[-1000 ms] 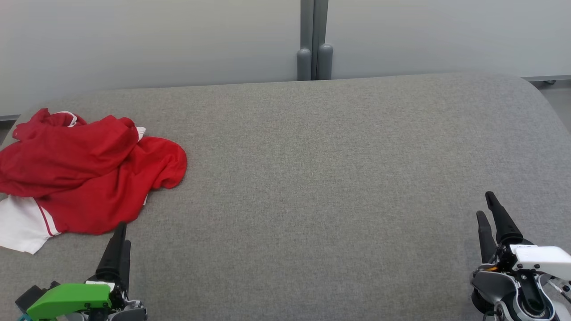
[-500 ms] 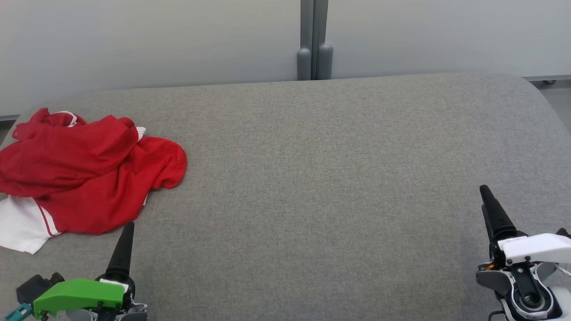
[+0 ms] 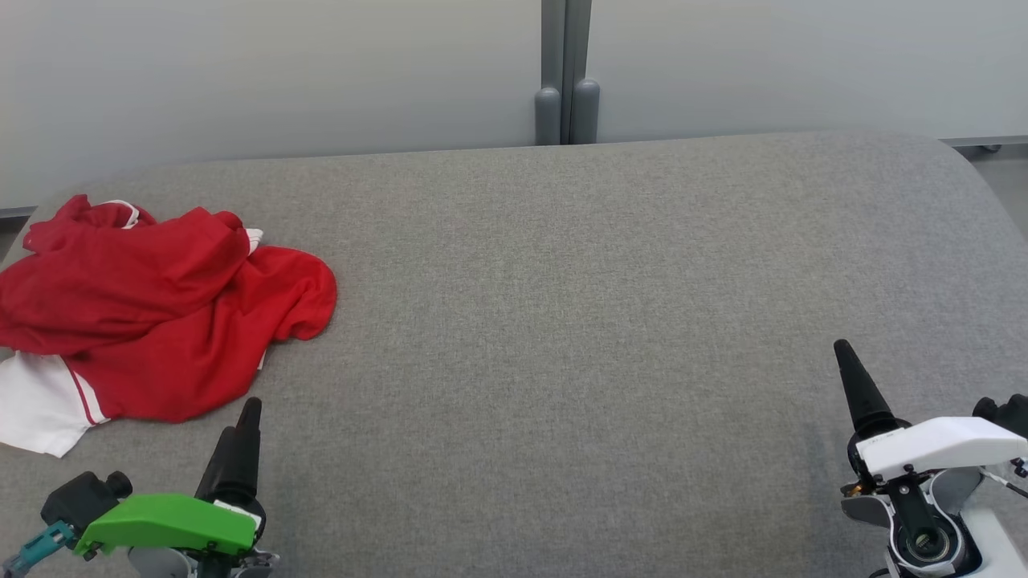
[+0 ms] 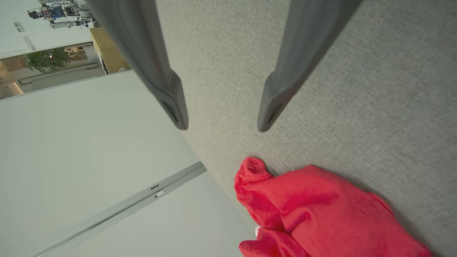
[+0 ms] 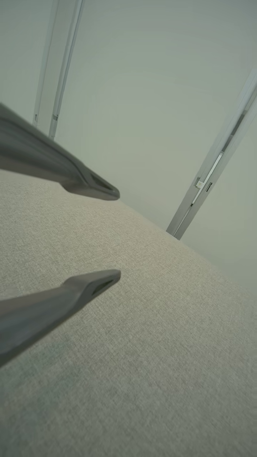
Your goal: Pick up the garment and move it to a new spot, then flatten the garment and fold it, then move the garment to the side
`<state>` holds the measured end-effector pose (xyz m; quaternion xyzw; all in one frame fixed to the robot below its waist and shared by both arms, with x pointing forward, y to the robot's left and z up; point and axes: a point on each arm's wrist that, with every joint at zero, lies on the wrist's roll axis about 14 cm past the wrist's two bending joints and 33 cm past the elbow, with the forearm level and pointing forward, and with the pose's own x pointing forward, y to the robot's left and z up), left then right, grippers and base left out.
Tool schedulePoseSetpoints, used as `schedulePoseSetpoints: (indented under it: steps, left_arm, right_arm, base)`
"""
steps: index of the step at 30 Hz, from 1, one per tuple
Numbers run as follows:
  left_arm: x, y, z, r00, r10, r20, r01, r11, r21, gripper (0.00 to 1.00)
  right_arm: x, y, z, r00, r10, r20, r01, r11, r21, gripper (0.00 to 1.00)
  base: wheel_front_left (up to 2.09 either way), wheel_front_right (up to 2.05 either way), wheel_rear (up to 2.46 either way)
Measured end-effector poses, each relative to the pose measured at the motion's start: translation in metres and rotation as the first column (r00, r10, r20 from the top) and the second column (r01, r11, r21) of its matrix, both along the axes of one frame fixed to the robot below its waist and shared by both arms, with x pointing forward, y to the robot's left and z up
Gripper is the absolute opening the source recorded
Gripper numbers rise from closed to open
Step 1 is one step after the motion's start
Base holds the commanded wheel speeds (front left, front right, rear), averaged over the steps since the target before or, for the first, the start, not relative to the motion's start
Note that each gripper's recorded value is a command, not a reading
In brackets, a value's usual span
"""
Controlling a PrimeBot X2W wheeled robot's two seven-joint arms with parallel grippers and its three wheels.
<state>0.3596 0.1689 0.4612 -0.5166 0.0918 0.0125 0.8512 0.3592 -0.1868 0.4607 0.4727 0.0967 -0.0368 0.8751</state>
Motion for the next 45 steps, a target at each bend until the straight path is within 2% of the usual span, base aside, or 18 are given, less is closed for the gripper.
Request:
schedulePoseSetpoints:
  steps: [9, 22, 32, 42, 45]
  left_arm:
    - [0.001, -0.001, 0.004, 1.0, -0.023, 0.016, 0.021, 0.99, 0.14, 1.0]
    - [0.002, -0.003, 0.008, 0.997, -0.053, 0.047, 0.036, 0.949, 0.313, 1.0]
    - [0.002, -0.009, 0.012, 0.993, -0.096, 0.074, 0.054, 0.897, 0.439, 1.0]
    - [0.002, -0.011, 0.016, 0.986, -0.131, 0.1, 0.054, 0.831, 0.554, 1.0]
    - [0.002, -0.011, 0.017, 0.984, -0.14, 0.108, 0.051, 0.811, 0.583, 1.0]
  right_arm:
    - [-0.001, 0.002, 0.0, 1.0, 0.026, 0.004, -0.025, 0.99, -0.137, 1.0]
    - [0.0, -0.003, 0.004, 0.998, 0.052, 0.018, -0.043, 0.939, -0.342, 1.0]
    - [0.0, -0.009, 0.01, 0.997, 0.067, 0.037, -0.04, 0.869, -0.493, 1.0]
    - [0.001, -0.013, 0.018, 0.992, 0.106, 0.064, -0.04, 0.766, -0.642, 1.0]
    - [0.002, -0.008, 0.024, 0.988, 0.126, 0.086, -0.039, 0.755, -0.654, 1.0]
  base:
    - [0.0, 0.0, 0.0]
    - [0.0, 0.0, 0.0]
    - [0.0, 0.0, 0.0]
    - [0.0, 0.0, 0.0]
    - [0.0, 0.0, 0.0]
